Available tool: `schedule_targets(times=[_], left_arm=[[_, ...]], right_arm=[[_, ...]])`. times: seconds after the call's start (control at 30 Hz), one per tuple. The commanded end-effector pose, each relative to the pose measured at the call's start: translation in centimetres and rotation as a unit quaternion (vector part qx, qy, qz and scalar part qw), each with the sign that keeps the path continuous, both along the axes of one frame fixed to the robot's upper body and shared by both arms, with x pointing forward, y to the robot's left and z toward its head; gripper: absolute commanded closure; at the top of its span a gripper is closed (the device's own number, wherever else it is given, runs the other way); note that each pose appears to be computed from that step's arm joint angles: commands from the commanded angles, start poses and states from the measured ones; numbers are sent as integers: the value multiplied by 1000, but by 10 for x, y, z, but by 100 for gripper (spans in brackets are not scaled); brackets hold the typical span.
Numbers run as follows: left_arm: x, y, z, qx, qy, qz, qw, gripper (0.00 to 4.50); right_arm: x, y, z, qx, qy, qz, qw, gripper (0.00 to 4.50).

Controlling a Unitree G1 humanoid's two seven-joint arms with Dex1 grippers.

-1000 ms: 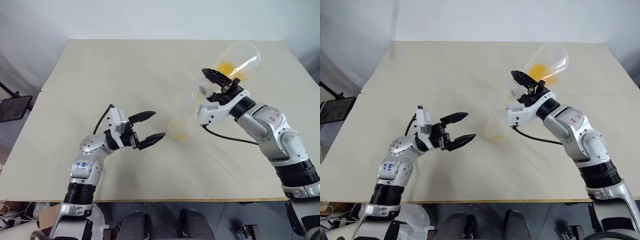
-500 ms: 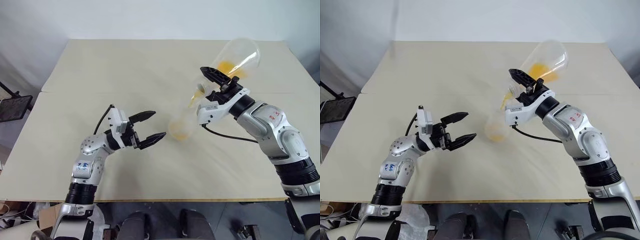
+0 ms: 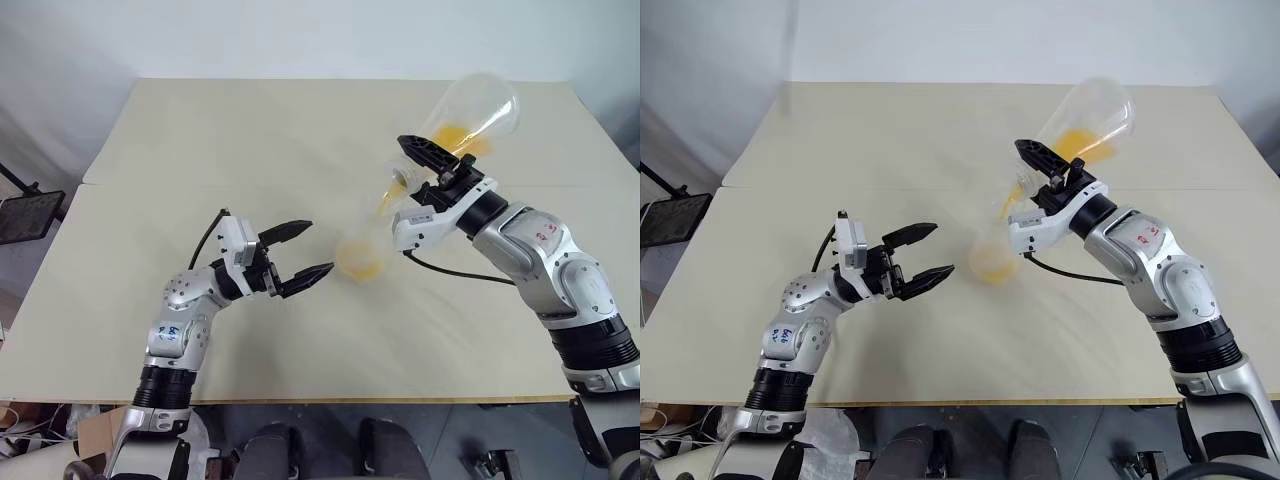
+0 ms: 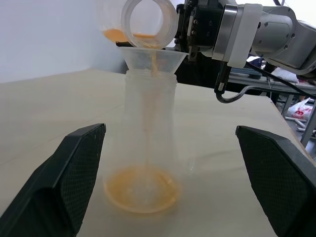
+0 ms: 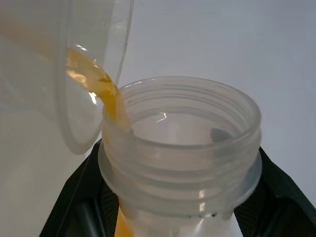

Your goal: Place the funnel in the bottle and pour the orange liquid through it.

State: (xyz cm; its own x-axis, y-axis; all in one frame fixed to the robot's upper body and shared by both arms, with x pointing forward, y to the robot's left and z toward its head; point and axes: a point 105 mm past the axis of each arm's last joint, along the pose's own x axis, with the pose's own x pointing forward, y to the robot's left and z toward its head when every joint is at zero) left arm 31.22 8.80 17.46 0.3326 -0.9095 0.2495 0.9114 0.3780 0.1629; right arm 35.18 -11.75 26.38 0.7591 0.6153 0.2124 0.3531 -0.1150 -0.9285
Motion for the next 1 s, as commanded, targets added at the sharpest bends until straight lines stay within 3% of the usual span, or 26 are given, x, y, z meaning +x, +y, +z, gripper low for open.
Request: schedule_targets(times=[0.03, 1.0], left_arm=[[-3, -4, 6, -5, -16, -6, 1000, 0], [-1, -7, 8, -21, -19, -2, 1000, 0]], right_arm=[[-6, 1, 19, 5, -40, 7, 999, 203], [-7, -2, 23, -18, -80, -9, 997, 203]])
